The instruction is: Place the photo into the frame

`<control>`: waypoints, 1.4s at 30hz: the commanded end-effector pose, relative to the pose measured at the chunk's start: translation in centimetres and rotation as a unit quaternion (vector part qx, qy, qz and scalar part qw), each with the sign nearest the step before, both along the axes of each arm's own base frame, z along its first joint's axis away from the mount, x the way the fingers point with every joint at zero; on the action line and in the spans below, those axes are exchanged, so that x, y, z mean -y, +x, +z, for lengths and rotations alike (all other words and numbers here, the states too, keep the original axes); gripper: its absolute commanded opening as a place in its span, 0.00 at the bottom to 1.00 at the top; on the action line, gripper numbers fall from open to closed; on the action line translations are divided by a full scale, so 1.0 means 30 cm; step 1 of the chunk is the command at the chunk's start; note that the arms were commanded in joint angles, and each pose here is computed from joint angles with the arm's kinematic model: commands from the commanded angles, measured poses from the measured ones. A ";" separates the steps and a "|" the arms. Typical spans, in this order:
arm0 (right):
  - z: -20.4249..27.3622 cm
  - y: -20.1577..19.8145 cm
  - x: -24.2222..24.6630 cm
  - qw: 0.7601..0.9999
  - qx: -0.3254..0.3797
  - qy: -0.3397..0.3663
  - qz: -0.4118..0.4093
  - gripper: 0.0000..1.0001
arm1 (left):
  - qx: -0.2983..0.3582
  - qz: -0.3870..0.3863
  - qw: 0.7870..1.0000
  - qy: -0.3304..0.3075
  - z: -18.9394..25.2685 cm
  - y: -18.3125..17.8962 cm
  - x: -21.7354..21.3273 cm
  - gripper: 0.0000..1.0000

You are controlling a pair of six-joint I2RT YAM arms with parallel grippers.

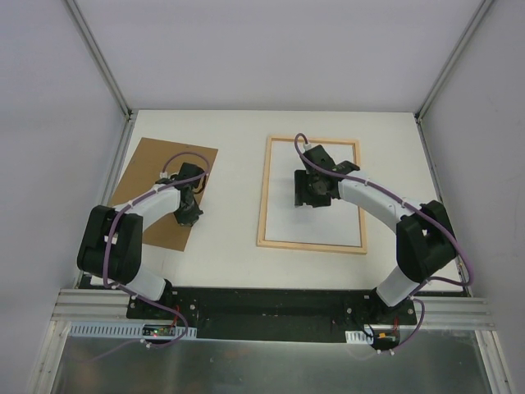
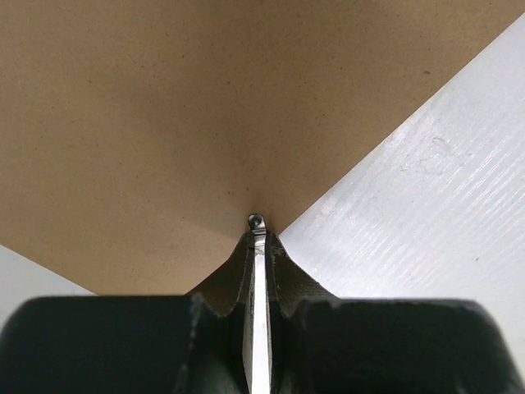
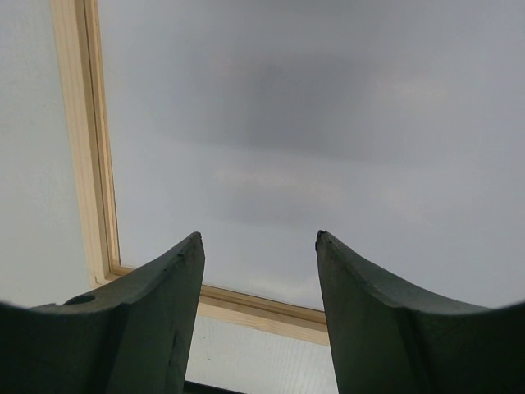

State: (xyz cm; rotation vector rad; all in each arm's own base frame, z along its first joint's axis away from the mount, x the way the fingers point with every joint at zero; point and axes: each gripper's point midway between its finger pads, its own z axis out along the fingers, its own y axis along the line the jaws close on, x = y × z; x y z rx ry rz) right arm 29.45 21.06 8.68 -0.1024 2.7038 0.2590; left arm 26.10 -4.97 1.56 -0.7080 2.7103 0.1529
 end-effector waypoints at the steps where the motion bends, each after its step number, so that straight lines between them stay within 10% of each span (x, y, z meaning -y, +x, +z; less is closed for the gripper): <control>1: 0.042 0.006 -0.028 1.000 0.017 0.025 0.000 0.59 | -0.022 0.002 1.000 0.019 -0.040 -0.017 -0.027 0.00; 42: -0.035 0.180 -0.695 0.941 -0.023 0.336 -0.029 0.69 | 0.019 -0.114 0.990 -0.081 0.099 0.064 0.344 0.00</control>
